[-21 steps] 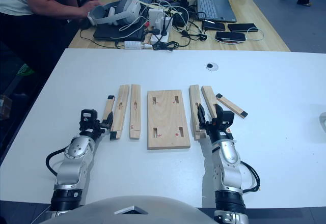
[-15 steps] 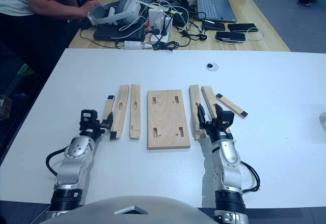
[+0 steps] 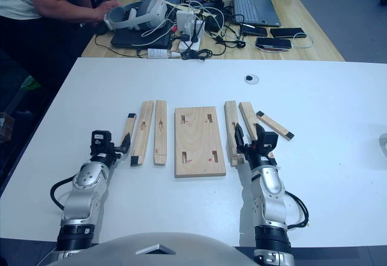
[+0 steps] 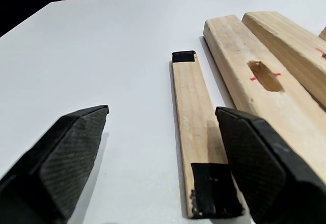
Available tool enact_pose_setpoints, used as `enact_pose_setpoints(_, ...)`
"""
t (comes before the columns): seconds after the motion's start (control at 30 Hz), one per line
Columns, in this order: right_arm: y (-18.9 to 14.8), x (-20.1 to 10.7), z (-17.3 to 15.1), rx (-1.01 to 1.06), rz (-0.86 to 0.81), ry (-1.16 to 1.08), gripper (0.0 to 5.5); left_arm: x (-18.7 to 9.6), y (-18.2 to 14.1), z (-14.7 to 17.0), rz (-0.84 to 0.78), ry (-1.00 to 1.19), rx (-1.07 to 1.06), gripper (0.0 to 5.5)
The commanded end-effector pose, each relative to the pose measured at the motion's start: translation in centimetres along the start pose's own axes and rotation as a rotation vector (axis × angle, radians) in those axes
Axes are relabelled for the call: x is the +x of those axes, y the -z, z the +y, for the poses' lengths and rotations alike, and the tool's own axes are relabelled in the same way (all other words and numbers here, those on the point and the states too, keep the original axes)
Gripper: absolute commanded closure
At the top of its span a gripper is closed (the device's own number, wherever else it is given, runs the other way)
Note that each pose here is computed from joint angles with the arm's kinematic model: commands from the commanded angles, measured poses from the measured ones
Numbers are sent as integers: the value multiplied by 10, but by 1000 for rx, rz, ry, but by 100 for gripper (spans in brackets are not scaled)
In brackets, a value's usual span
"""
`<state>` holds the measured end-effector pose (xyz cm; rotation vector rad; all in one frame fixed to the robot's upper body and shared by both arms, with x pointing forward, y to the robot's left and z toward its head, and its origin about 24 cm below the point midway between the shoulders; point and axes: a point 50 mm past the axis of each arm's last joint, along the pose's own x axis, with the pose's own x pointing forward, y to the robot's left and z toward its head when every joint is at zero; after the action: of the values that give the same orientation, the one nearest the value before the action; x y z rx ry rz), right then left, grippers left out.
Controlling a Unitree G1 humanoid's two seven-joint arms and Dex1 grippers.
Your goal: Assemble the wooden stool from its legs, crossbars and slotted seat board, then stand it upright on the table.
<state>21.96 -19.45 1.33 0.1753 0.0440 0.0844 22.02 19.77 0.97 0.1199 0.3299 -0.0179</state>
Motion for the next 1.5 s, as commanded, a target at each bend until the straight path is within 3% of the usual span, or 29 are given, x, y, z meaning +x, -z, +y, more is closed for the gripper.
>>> enact_pose_setpoints(0.03, -2, 4, 0, -7, -7, -2, 201, 0, 4, -1, 21, 13, 1, 159)
enact_pose_setpoints(0.7, -1, 3, 2, -9, -3, -2, 201, -3, 19, -8, 149, 99, -46, 159)
enact_pose_setpoints(0.93, 0, 4, 2, -10, -2, -3, 199, -5, 23, -15, 273, 194, -93, 277)
enact_pose_setpoints(1.27, 2, 5, 5, -9, -1, -6, 199, -6, 21, 2, 355, 163, -23, 418)
enact_pose_setpoints(1.5, 2, 6, 2, -11, -10, 20, 199, 6, -12, 18, 227, 116, -75, 420)
